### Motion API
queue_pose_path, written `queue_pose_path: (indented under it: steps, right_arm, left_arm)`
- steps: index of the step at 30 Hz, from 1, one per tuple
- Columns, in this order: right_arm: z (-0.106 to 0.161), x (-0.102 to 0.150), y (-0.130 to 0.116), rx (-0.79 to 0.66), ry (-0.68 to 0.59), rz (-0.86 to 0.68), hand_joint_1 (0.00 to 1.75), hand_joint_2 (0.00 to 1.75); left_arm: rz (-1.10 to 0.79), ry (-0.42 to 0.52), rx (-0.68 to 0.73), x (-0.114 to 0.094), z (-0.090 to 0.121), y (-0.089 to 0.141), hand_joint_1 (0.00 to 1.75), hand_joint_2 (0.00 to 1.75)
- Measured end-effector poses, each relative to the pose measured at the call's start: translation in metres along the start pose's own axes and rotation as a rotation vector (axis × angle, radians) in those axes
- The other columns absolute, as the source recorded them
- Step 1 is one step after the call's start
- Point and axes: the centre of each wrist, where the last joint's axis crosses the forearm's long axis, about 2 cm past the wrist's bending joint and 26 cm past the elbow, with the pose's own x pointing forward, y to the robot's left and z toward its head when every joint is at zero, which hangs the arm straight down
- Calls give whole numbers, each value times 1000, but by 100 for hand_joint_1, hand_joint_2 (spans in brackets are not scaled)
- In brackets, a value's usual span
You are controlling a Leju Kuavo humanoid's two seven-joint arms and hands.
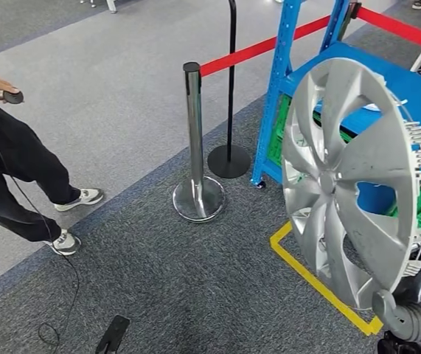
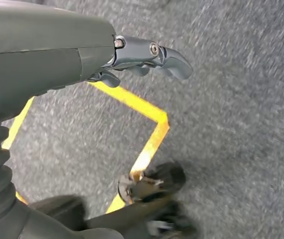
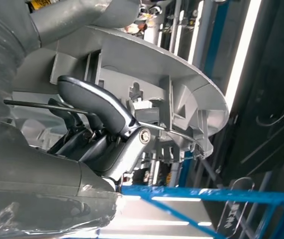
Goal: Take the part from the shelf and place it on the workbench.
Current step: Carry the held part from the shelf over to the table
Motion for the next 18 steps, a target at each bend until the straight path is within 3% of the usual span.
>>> queue_pose_path:
  steps: [3,18]
  right_arm:
    - [-5,-3,-4,-8,-17,9,175,175]
    - [-28,-24,-4,-9,-30,49,175,175]
  left_arm:
    - [-8,-5,6,6,-3,3,0,175]
    - [108,42,-31,-12,2,6,0,175]
